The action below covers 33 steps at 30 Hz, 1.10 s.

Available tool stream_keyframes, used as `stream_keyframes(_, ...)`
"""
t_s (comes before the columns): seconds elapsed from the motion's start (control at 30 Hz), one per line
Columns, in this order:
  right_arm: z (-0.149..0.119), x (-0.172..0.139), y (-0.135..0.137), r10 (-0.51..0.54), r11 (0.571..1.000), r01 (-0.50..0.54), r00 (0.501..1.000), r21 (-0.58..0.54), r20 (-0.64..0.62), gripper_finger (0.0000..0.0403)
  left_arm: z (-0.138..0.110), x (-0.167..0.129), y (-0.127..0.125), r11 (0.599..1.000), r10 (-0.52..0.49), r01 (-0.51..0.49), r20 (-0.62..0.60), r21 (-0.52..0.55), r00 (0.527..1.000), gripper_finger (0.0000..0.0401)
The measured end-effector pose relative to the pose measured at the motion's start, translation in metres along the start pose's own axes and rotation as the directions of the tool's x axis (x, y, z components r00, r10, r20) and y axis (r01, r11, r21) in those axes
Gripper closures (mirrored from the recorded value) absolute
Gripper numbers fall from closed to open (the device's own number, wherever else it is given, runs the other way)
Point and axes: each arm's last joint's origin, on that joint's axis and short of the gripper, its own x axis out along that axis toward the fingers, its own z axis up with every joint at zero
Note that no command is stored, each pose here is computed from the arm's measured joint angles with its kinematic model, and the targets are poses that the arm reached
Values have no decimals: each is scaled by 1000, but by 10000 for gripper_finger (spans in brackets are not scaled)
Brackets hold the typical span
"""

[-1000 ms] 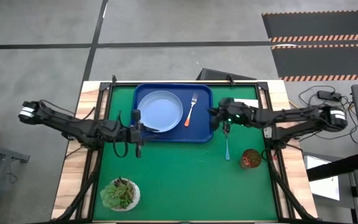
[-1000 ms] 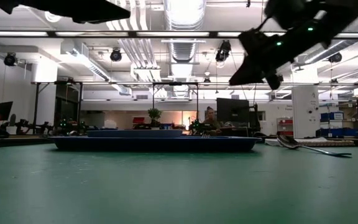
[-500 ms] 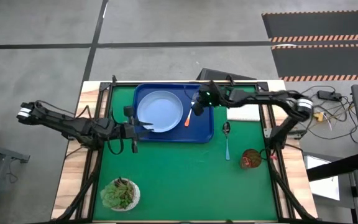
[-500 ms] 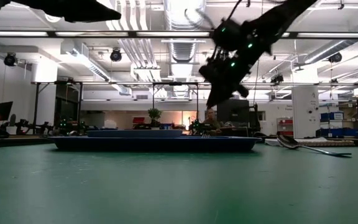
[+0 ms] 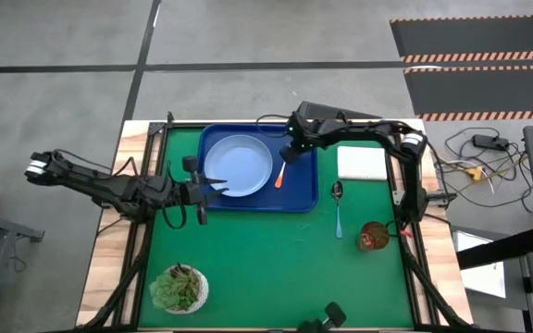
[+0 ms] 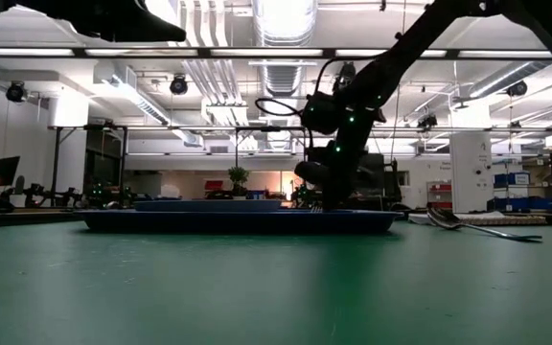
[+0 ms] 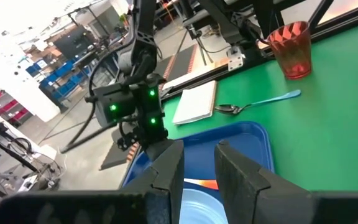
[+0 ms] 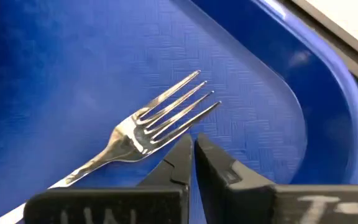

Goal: Pick and place plate/cup/fork/spoon on tray
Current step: Put the orange fork on the blue tray to the right of the blue plate

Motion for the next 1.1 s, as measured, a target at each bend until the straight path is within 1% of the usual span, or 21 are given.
stream_keyframes(0.23,0,6,1,-3,1000,3,1000,0,9,394,0,0,0,1000,3,-3,-1,0,1000,331)
stream_keyframes(0.53,7,4,5,20,1000,-20,997,-1,80,394,0,0,0,1000,3,-3,0,0,1000,331)
stream_keyframes(0.77,6,2,5,18,1000,-18,997,-5,76,394,0,0,0,1000,3,-3,0,-1,1000,331)
stream_keyframes(0.93,8,-1,2,-54,999,54,994,2,96,394,0,0,0,1000,3,-3,0,-2,1000,331)
stream_keyframes(1.1,4,11,3,-58,998,57,995,9,79,394,0,0,0,1000,3,-3,1,-3,1000,331)
